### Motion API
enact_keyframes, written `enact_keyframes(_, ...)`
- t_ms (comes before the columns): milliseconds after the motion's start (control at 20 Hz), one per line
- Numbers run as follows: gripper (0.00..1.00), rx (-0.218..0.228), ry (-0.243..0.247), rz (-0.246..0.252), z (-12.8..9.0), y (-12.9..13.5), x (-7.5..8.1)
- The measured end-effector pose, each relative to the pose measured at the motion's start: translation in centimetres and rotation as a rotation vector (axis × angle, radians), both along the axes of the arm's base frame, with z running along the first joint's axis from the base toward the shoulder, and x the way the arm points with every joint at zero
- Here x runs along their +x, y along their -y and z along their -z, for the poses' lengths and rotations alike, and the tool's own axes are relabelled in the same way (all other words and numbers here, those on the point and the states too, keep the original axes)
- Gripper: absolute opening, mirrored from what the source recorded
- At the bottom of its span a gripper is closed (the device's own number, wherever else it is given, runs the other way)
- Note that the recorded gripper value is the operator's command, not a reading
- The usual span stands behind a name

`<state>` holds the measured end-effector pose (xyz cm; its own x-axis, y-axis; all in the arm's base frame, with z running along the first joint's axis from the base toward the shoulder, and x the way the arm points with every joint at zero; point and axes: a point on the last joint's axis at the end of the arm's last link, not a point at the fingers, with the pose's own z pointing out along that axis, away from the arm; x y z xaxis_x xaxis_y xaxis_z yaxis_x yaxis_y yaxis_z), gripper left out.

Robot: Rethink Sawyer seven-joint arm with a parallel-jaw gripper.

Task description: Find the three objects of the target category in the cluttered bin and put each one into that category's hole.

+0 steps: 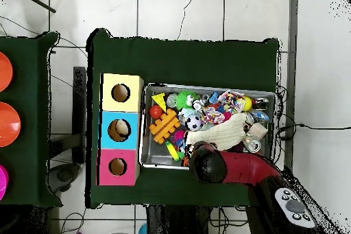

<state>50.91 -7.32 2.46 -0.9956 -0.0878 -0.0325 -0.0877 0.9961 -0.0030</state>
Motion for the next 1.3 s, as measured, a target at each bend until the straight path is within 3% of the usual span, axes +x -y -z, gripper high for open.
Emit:
enact_keyframes(500, 1.00, 0.015, -0.021, 0.001, 1.1, -0.4, -0.7)
enact_keyframes(1300, 1.00, 0.014, 0.002, 0.002, 1.3, -0.4, -0.5)
